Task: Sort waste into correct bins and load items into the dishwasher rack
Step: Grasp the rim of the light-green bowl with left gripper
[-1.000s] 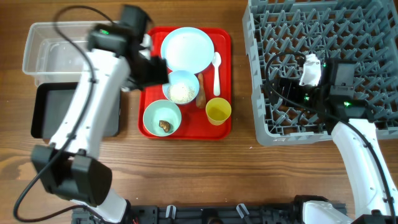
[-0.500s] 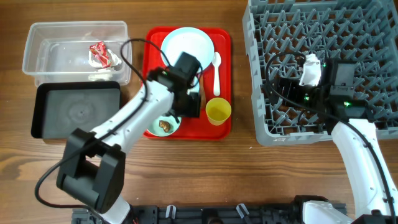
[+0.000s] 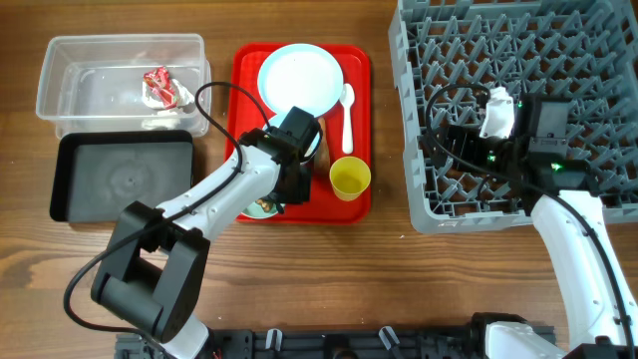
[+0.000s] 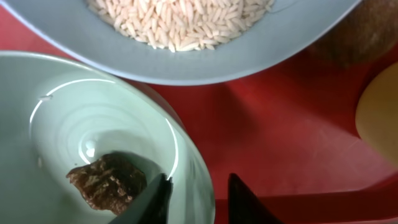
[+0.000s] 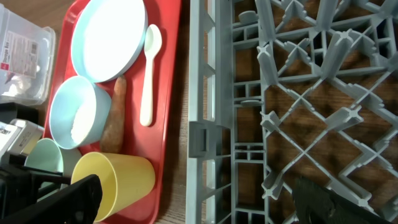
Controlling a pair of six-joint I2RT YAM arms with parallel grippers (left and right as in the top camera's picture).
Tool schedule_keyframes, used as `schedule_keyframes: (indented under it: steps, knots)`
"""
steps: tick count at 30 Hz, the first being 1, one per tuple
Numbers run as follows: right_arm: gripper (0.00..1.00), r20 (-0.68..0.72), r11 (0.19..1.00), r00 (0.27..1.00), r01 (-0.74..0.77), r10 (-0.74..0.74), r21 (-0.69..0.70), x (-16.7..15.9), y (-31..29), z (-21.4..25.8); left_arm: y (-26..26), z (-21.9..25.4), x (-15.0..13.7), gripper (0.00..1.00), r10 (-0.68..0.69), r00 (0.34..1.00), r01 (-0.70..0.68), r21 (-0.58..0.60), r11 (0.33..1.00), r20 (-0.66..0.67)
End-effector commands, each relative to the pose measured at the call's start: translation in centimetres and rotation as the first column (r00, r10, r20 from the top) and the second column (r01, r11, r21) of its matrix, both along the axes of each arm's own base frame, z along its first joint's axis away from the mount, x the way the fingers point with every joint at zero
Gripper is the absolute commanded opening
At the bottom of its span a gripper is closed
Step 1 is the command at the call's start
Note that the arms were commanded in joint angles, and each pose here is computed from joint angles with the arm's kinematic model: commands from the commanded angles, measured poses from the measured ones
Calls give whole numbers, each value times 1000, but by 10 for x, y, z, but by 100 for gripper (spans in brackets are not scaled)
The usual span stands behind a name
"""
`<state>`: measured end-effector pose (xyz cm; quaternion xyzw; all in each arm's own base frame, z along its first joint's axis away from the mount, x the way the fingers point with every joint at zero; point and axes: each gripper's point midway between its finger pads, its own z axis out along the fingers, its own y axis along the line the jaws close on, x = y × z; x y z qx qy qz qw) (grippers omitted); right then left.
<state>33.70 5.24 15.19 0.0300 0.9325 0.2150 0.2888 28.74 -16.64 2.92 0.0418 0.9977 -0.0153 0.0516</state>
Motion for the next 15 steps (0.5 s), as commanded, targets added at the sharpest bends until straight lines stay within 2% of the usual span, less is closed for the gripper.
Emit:
schedule_keyframes:
  steps: [1,7,15]
  knots:
    - [100,10,1000,1000,2,-2,20,4,2,7,4,-3,0,6,5,1000,-5,22,1000,2]
    - [100,2,1000,1000,2,-2,20,3,2,6,9,7,-8,4,5,1000,-4,41,999,-30]
    - [100,4,1000,1000,1,-2,20,3,2,6,15,93,10,4,26,998,-25,-8,1000,59]
